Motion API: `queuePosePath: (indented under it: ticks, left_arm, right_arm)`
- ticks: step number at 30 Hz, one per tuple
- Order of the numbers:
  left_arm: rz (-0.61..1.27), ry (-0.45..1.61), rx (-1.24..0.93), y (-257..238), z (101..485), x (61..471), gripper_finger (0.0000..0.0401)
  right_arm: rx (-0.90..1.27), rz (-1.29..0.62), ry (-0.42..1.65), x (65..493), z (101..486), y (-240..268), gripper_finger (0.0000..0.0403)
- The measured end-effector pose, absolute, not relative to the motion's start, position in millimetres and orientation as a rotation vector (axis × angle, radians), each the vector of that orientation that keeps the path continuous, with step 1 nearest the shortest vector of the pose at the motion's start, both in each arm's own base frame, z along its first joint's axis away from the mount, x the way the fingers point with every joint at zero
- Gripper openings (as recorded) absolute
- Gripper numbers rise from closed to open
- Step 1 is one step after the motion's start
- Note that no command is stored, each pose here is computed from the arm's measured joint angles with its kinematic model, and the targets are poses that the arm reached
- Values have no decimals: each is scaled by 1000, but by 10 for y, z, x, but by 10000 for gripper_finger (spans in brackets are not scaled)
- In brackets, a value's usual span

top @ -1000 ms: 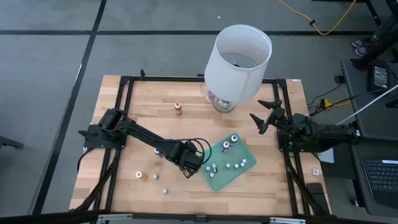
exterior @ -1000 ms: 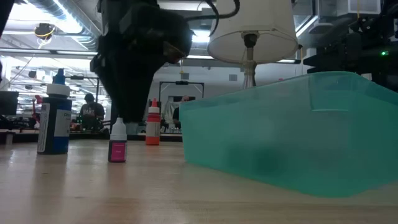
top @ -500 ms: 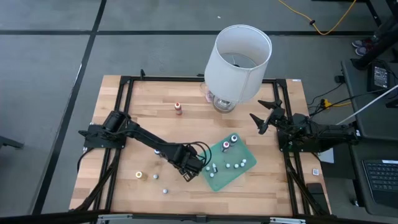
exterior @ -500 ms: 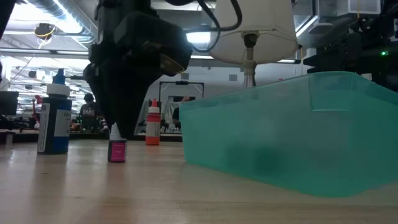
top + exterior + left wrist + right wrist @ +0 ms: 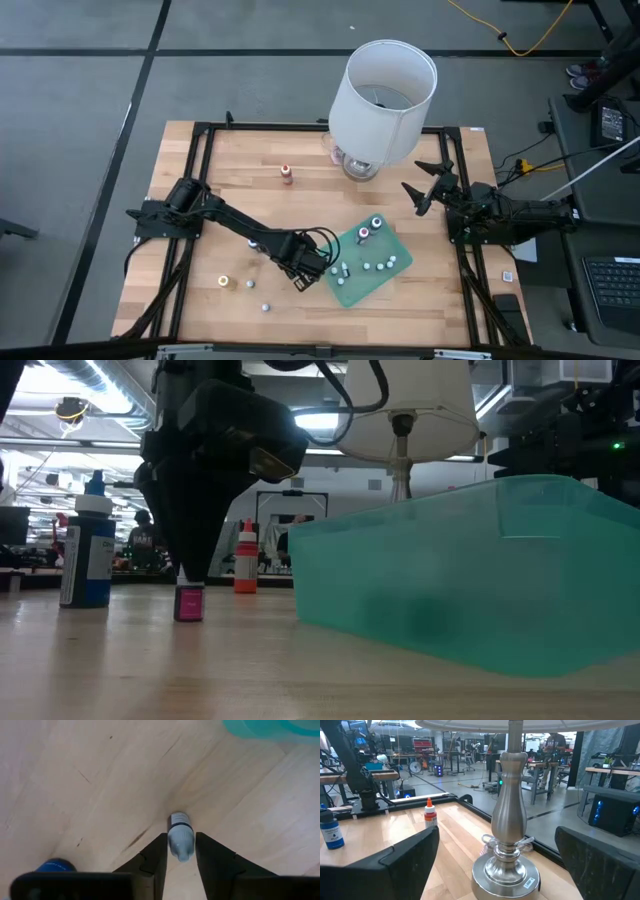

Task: Pick & Place food coloring
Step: Put the small pink food coloring bottle into the green bin

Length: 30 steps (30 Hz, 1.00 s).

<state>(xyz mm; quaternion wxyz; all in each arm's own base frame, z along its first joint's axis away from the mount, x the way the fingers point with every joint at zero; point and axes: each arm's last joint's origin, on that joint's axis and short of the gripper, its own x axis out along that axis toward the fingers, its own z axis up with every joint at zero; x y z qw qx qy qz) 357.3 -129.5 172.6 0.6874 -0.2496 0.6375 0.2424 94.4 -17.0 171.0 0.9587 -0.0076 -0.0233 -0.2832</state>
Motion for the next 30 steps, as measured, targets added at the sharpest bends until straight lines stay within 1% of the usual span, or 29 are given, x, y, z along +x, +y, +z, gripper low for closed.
queuePosePath:
  ticks: [5, 8, 14, 30]
  left_arm:
    - [539, 1430, -546, -1270, 1728, 3578, 65]
    - [567, 1440, -534, -1215, 1768, 3551, 54]
    - [567, 1427, -497, -1139, 1970, 3513, 56]
    - [417, 1373, -363, -1001, 2713, 3637, 55]
  right_arm:
    - [-15, -574, -47, 944, 1710, -169, 397]
    - [-15, -575, -47, 944, 1710, -169, 397]
    - [-15, -574, -47, 944, 1710, -170, 397]
    - [-15, -574, -47, 944, 1710, -169, 397]
